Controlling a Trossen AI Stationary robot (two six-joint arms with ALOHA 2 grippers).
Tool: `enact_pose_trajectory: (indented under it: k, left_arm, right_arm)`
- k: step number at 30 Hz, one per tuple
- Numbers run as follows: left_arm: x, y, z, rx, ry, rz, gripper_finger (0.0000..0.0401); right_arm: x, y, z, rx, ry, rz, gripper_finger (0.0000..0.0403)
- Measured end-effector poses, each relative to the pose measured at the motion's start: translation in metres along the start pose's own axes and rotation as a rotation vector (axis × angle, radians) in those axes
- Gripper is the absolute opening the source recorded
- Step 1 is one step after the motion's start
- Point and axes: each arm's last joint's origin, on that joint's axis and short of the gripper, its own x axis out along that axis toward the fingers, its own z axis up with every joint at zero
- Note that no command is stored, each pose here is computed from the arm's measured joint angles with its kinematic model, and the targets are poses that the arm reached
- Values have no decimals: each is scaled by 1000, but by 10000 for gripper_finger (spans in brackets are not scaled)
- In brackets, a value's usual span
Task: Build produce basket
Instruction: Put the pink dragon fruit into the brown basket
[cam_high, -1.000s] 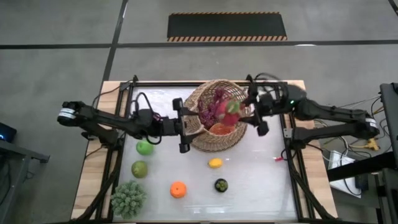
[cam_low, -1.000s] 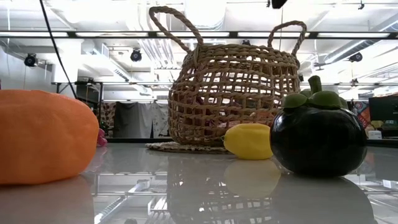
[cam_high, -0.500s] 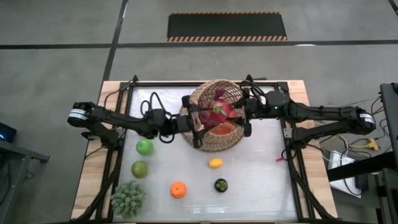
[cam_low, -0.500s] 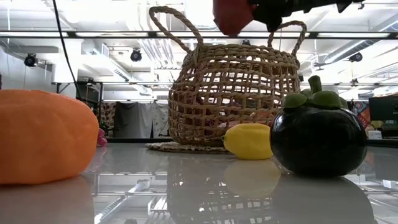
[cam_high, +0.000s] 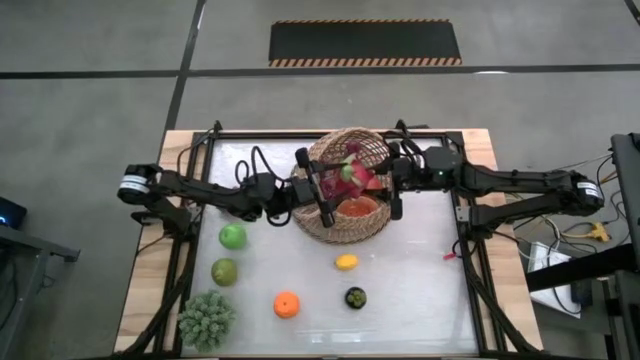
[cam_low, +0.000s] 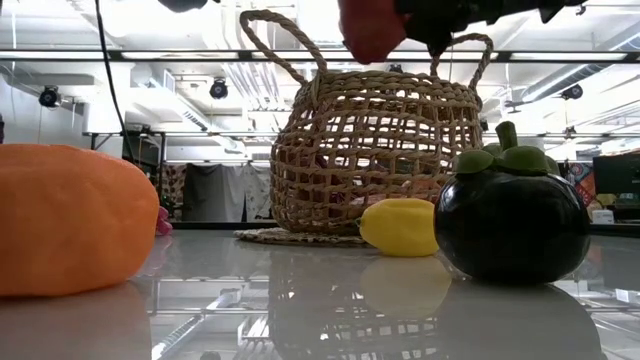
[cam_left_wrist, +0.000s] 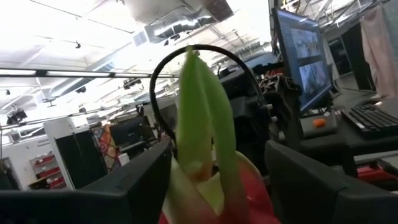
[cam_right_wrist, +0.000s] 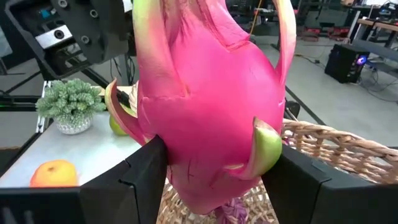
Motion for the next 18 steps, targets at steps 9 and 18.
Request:
enact_pose_trajectory:
  k: [9,18]
  left_arm:
    - [0,-1,-2,9,18,-7,71]
    - [0,-1,-4,12,22,-14,6]
  right_arm:
    - [3,0,-3,15,14,0,218]
    - [-5,-1,2,21,-2,-72,288]
